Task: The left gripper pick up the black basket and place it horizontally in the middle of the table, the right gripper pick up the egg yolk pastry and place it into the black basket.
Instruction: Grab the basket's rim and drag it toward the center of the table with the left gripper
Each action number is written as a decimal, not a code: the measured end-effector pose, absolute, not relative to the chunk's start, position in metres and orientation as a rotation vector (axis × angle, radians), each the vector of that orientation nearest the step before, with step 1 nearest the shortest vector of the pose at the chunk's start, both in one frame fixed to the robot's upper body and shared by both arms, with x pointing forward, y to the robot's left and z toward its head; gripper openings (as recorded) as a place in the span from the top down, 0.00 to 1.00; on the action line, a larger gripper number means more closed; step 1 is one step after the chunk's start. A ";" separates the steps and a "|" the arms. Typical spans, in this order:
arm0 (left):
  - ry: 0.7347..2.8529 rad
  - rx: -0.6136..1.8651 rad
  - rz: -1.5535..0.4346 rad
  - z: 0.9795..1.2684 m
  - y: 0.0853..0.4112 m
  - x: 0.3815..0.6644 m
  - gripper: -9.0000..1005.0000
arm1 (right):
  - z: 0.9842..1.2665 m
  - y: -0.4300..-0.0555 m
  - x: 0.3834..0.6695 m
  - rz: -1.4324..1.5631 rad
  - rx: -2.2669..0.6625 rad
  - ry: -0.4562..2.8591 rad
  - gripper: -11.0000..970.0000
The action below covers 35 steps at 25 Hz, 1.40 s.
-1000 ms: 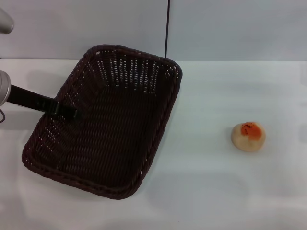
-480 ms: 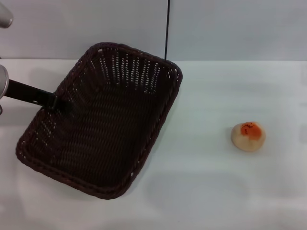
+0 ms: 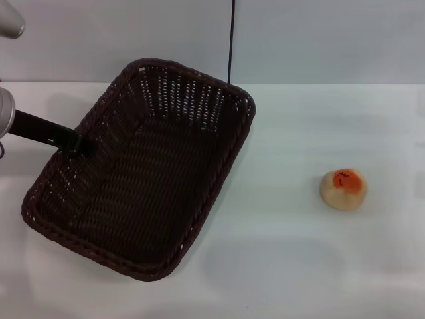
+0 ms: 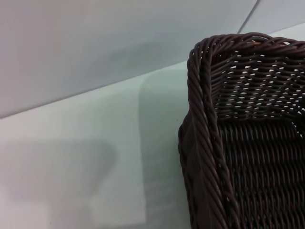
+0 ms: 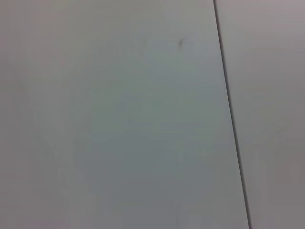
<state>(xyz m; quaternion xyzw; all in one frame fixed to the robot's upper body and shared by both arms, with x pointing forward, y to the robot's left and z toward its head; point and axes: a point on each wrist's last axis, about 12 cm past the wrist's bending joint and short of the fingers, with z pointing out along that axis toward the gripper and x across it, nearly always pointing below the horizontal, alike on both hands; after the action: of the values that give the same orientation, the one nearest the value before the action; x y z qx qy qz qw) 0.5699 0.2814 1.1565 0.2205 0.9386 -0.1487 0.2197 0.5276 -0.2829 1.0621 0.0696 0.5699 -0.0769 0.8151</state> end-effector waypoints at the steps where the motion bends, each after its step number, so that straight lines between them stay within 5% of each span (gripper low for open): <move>1: 2.595 0.612 -0.410 1.157 0.282 0.570 0.81 | 1.062 -0.283 0.528 -0.164 0.149 1.215 0.36; 23: 2.395 0.950 -0.602 1.224 0.303 0.596 0.81 | 1.061 -0.285 0.526 -0.171 0.158 1.219 0.36; 35: 2.228 1.308 -0.738 1.264 0.266 0.609 0.81 | 1.061 -0.285 0.526 -0.173 0.164 1.221 0.36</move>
<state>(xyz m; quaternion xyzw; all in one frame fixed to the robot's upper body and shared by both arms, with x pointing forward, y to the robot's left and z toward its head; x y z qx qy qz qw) 0.6087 0.2658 1.2643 0.4744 0.8078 -0.2675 0.2254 0.5258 -0.2850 1.0606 0.0770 0.5717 -0.0811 0.8128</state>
